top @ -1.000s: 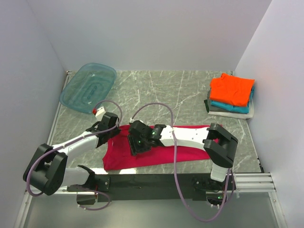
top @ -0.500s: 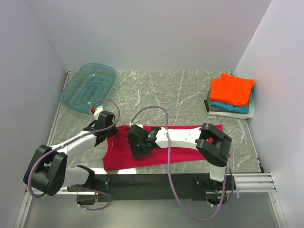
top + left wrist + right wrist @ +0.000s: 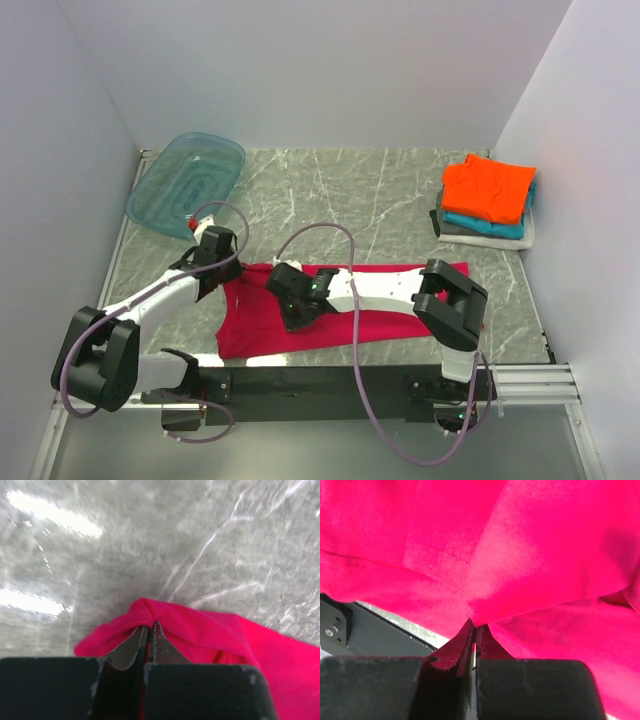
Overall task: Fold and stack the t-shirts
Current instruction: Fold the tshirt
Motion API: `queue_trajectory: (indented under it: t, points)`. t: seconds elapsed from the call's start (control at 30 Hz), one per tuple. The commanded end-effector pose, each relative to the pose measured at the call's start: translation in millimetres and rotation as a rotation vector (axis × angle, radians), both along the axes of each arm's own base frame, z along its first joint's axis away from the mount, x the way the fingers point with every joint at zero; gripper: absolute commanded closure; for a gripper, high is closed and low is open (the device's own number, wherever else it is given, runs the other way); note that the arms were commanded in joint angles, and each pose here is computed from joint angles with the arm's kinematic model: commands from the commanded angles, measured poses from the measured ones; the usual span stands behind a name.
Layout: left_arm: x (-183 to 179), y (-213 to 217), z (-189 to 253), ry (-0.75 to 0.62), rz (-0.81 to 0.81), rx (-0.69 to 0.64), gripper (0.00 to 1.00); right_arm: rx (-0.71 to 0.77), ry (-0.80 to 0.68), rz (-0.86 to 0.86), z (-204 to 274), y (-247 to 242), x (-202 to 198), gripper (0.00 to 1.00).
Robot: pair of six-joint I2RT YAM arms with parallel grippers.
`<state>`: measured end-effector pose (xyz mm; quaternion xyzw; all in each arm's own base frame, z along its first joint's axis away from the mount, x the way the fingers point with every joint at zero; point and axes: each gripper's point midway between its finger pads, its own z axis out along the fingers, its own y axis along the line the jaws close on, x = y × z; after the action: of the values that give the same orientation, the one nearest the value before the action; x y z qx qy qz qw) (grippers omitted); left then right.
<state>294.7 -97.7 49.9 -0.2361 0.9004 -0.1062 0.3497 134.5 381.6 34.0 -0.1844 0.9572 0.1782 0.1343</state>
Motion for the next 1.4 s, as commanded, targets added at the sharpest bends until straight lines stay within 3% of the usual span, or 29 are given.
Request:
queue_trajectory:
  t: [0.0, 0.2, 0.33, 0.47, 0.67, 1.13, 1.2, 1.27, 1.37]
  points:
    - [15, 5, 21, -0.029, -0.034, 0.022, 1.00, 0.028, -0.043, -0.017, 27, -7, 0, 1.00]
    - [28, 21, 32, -0.013, -0.029, 0.040, 0.99, 0.019, -0.078, -0.046, 52, -33, -1, 1.00]
    - [39, 31, 38, -0.020, 0.004, 0.063, 0.93, 0.002, -0.086, -0.081, 50, -50, 4, 1.00]
    - [44, 29, 40, -0.019, -0.002, 0.058, 0.72, -0.035, -0.075, -0.111, 31, -66, 10, 1.00]
    - [31, 4, 37, -0.029, -0.093, -0.069, 0.59, -0.035, -0.042, -0.095, 16, -61, 10, 1.00]
    - [-7, 6, -4, 0.081, -0.076, -0.098, 0.60, -0.036, -0.029, -0.079, 11, -48, 13, 1.00]
    - [-9, 9, -5, 0.089, -0.064, -0.086, 0.61, -0.057, -0.068, -0.093, 17, -51, 19, 0.95]
    - [-10, 9, -1, 0.084, -0.063, -0.088, 0.61, -0.078, -0.117, -0.092, 29, -53, 22, 0.81]
    - [-7, 18, 4, 0.055, -0.027, -0.054, 0.59, -0.102, -0.204, -0.074, 54, -54, 28, 0.68]
